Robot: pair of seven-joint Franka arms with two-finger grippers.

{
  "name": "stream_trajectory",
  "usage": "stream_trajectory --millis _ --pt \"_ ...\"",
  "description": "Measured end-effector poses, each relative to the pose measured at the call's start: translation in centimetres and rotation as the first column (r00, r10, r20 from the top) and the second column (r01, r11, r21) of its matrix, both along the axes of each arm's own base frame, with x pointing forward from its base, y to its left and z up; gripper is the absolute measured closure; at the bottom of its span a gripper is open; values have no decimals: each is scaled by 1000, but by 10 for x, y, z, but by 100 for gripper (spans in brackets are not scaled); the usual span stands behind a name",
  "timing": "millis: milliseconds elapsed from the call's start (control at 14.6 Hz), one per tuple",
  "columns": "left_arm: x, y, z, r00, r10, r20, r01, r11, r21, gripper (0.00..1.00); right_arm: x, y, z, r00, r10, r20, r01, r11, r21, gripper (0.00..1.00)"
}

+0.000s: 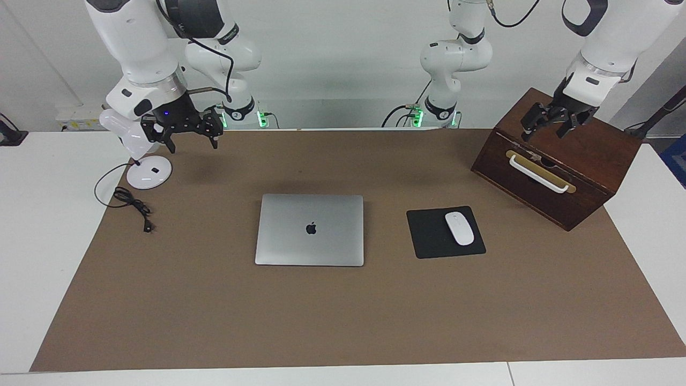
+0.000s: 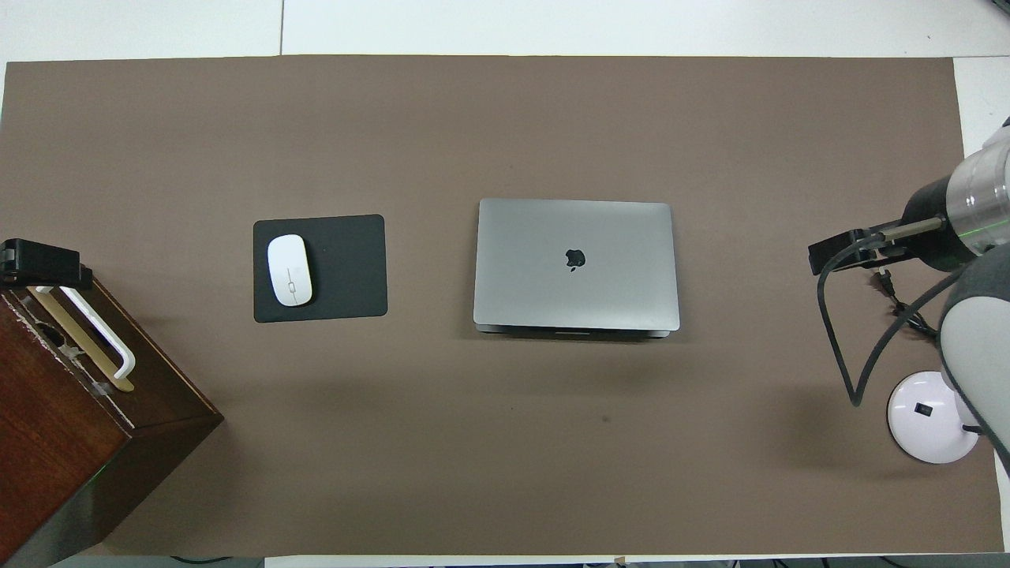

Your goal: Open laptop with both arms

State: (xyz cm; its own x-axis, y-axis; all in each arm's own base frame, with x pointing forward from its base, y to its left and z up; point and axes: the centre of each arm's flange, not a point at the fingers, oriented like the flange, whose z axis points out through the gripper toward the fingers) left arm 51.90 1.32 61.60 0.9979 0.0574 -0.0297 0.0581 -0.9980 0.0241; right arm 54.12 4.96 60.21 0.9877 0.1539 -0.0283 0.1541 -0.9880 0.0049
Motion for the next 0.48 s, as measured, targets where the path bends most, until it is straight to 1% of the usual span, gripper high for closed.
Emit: stream_trajectory --millis 342,411,479 --pt "0 -2 0 1000 6 0 -6 1000 1 0 1 0 -2 1000 17 4 -17 1000 1 0" --pt "0 -2 0 1000 7 0 -7 1000 1 0 1 0 -3 1000 17 4 -17 1000 1 6" --pt "0 -2 0 1000 12 0 -12 1000 1 8 0 0 -3 1000 17 2 -17 1000 1 10"
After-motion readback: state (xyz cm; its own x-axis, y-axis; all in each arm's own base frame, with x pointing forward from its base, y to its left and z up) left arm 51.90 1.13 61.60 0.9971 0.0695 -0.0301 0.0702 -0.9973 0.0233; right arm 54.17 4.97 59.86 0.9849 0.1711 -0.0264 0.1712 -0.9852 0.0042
